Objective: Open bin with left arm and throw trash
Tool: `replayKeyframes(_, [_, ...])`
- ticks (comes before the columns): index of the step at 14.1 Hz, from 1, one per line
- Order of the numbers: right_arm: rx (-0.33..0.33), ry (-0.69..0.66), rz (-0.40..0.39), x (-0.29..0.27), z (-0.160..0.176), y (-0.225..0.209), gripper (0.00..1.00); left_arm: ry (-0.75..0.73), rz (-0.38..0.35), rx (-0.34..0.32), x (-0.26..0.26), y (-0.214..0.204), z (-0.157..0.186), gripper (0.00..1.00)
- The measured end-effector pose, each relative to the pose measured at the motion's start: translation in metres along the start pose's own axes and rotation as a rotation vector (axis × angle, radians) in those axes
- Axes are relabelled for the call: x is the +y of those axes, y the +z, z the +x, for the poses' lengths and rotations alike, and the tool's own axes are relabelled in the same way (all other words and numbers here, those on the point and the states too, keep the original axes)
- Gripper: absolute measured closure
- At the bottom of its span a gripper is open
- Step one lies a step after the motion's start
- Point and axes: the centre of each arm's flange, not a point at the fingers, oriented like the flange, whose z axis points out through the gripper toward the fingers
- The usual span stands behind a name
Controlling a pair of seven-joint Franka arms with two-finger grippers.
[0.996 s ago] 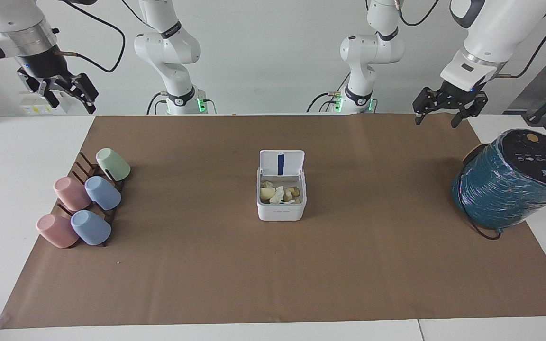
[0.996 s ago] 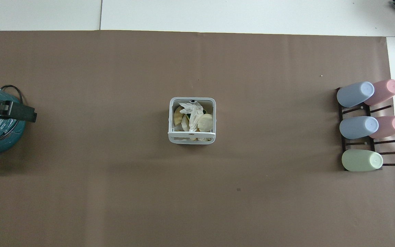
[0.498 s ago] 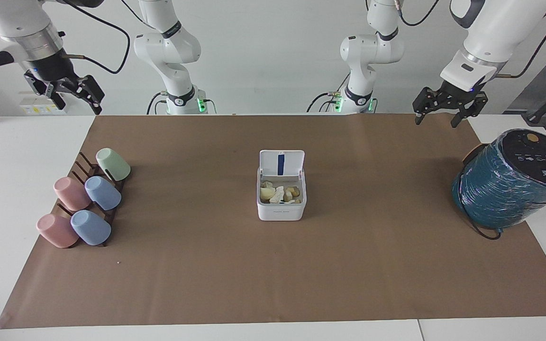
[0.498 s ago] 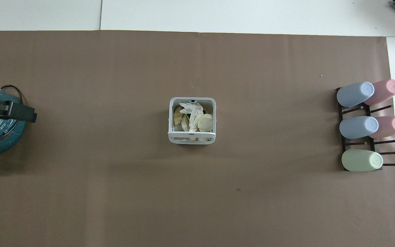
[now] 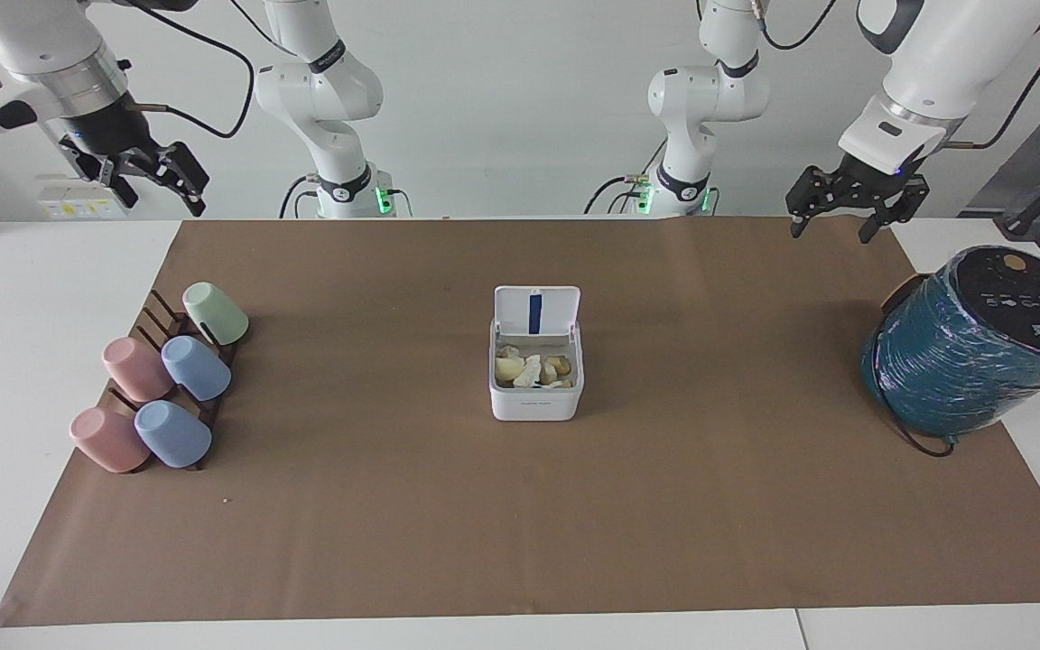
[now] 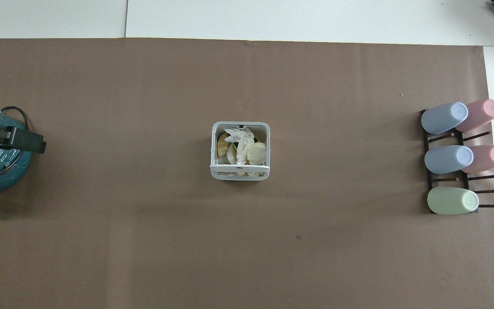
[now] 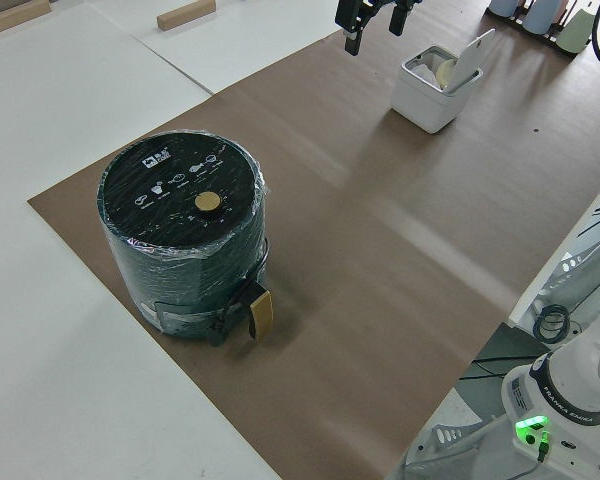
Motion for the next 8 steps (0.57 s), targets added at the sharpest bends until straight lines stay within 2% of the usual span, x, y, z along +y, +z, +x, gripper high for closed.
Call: replayKeyframes(8, [-0.003,-0.014,-0.001,-0.0070,-0.0011,0.0000,0.00,-0.003,0.000,0.000,-0.0015,0.0000,-0.0002,0.00])
